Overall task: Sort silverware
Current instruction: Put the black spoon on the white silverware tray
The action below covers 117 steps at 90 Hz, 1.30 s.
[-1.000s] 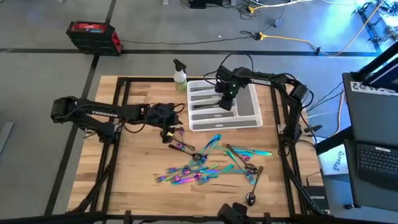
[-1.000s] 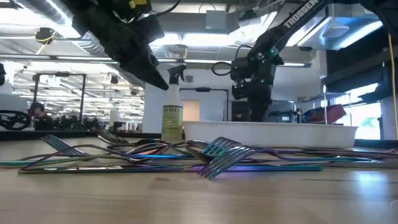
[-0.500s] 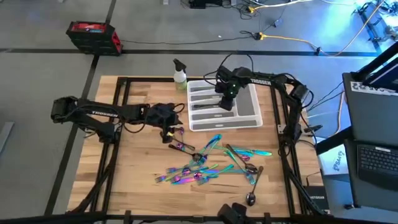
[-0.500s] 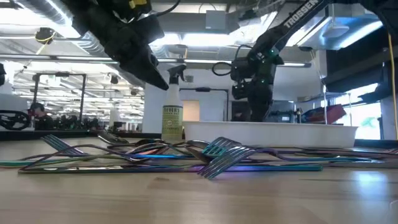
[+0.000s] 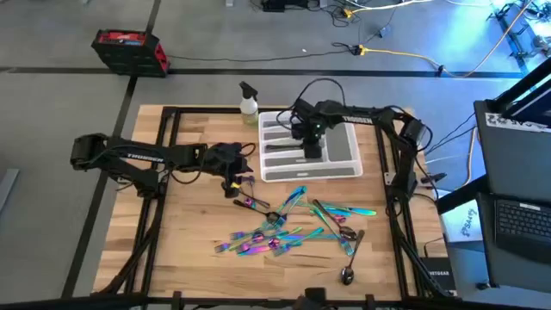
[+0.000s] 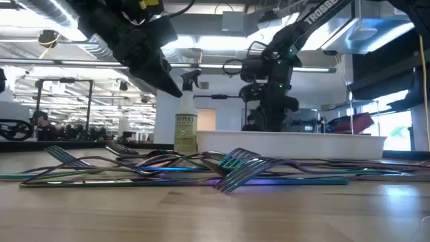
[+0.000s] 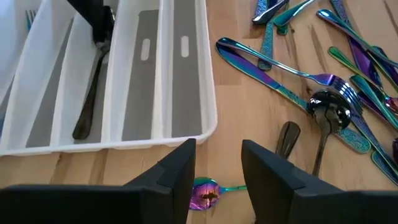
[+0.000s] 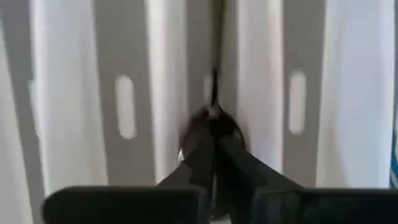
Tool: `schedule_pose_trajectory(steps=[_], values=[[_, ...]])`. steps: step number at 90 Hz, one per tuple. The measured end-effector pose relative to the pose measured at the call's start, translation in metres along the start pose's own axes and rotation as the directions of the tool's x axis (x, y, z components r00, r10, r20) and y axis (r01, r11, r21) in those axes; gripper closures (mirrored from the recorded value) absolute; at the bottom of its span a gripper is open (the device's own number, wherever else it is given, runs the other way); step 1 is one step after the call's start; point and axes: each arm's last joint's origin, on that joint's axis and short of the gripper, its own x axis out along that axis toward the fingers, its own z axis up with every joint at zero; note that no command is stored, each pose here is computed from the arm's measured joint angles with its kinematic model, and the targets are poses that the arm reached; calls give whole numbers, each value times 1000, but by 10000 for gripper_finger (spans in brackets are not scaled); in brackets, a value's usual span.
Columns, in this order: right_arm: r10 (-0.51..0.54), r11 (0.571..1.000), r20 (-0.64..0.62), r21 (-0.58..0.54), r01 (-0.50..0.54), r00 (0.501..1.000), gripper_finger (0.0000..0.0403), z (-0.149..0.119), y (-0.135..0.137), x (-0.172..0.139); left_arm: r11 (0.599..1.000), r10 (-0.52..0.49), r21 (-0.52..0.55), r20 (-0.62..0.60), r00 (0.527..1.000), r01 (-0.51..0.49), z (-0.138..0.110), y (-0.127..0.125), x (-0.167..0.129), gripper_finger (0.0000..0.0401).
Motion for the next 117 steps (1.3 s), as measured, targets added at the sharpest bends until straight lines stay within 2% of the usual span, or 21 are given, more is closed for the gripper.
schedule_pose_trajectory(steps=[30, 42, 51, 58, 72, 78, 91, 96, 117], values=[[-35, 999, -7, -20, 34, 999, 402, 3, 2, 0, 1000, 0, 0, -3, 1000, 0, 0, 0, 0, 285], [-6, 1000, 33, -15, 6, 999, 402, 10, 10, 1, 1000, -2, 3, -14, 1000, 2, -1, 0, 0, 285], [-11, 1000, 107, 9, 11, 994, 402, 23, 19, 2, 1000, -16, -2, -55, 998, 16, -5, -2, 0, 285], [-1, 1000, 173, 18, -3, 985, 402, 35, 28, 2, 999, -30, 31, -106, 994, 33, -10, -5, -1, 285], [-9, 1000, 283, 5, 8, 959, 402, 56, 48, -1, 977, -55, 187, -225, 973, 99, -21, -11, -2, 285], [-9, 1000, 321, 6, 8, 947, 402, 63, 57, -2, 968, -59, 223, -249, 967, 116, -24, -11, -1, 285], [-16, 1000, 405, 31, 4, 914, 402, 77, 69, -5, 963, -67, 239, -241, 968, 126, -23, -14, 2, 285], [-15, 1000, 428, 25, 5, 904, 402, 81, 73, -6, 952, -90, 261, -256, 963, 158, -25, -17, 5, 285], [-16, 1000, 417, 16, 10, 909, 402, 86, 90, -5, 921, -120, 310, -352, 928, 237, -38, -31, 28, 285]])
